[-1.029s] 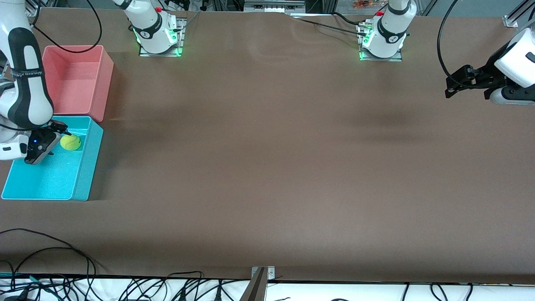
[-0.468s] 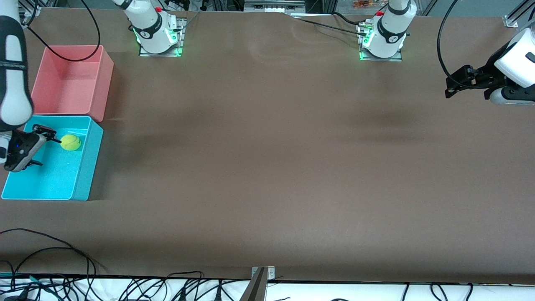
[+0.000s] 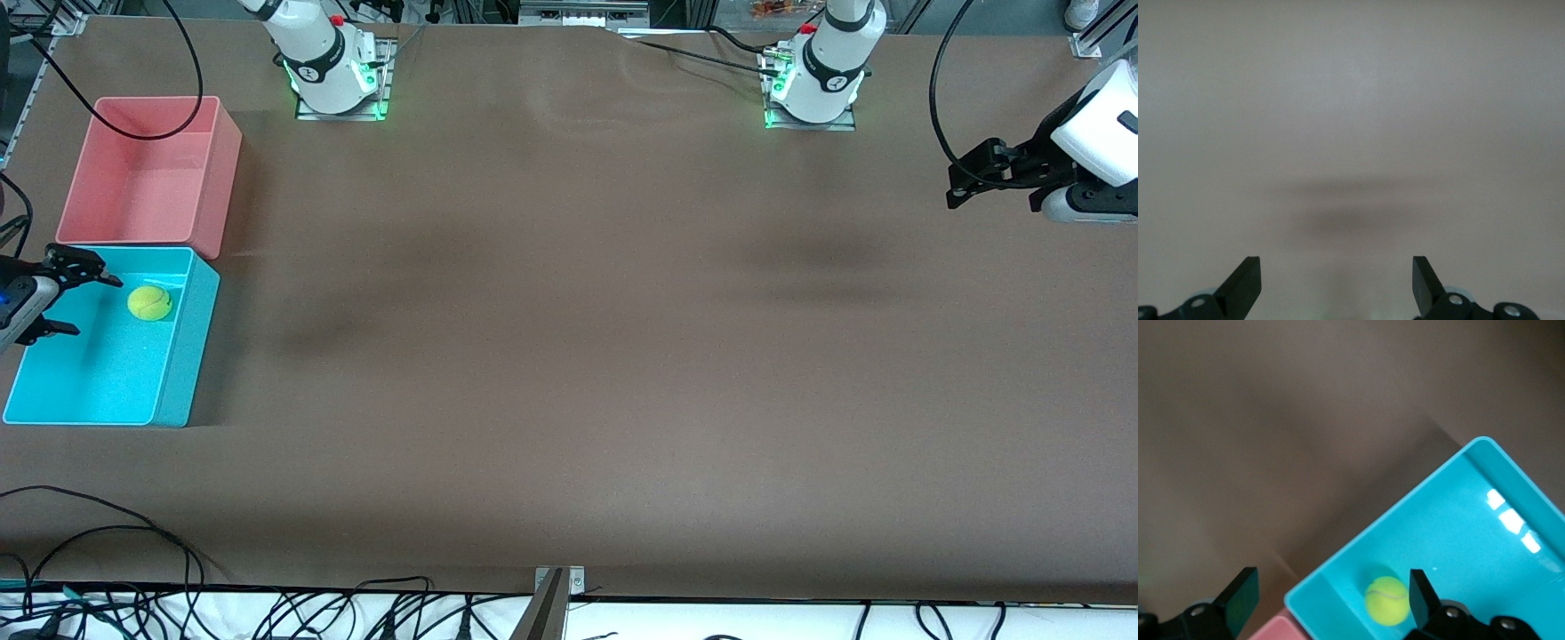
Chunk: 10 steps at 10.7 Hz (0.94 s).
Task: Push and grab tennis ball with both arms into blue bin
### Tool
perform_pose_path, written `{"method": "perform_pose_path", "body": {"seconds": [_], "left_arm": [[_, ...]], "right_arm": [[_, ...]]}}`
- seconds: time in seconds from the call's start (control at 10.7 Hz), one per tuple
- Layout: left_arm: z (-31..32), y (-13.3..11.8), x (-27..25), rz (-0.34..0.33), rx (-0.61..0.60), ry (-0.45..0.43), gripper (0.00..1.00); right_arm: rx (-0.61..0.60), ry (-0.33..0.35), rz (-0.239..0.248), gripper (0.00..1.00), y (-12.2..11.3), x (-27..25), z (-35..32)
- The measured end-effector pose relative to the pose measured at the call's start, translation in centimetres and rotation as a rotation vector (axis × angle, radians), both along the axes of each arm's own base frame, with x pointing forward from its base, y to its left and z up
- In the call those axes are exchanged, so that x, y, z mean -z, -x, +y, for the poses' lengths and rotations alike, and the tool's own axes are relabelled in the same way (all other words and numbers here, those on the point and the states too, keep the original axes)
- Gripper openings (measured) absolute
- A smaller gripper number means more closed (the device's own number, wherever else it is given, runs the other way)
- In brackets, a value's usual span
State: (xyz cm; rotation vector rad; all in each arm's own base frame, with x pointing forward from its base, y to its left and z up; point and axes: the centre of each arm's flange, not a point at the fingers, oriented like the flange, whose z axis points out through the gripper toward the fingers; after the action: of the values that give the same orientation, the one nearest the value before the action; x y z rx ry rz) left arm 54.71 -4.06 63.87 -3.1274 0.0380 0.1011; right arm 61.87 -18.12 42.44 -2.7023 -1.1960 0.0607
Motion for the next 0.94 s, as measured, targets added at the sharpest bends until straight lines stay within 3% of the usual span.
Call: {"method": "perform_pose_path", "body": {"seconds": [0.56, 0.65, 0.94], "left_arm": [[-0.5, 0.0, 0.0, 0.0, 0.008, 0.0, 1.0], [-0.5, 0.0, 0.0, 0.0, 0.01, 0.0, 1.0], [-0.7, 0.0, 0.0, 0.0, 0.013, 0.0, 1.0]], "right_arm": [[0.391, 0.004, 0.148, 1.0, 3.1, -9.9, 11.6], [0.459, 0.032, 0.149, 1.0, 3.6, -11.2, 13.2], [0.667, 0.204, 0.128, 1.0, 4.3, -13.1, 17.2]]}}
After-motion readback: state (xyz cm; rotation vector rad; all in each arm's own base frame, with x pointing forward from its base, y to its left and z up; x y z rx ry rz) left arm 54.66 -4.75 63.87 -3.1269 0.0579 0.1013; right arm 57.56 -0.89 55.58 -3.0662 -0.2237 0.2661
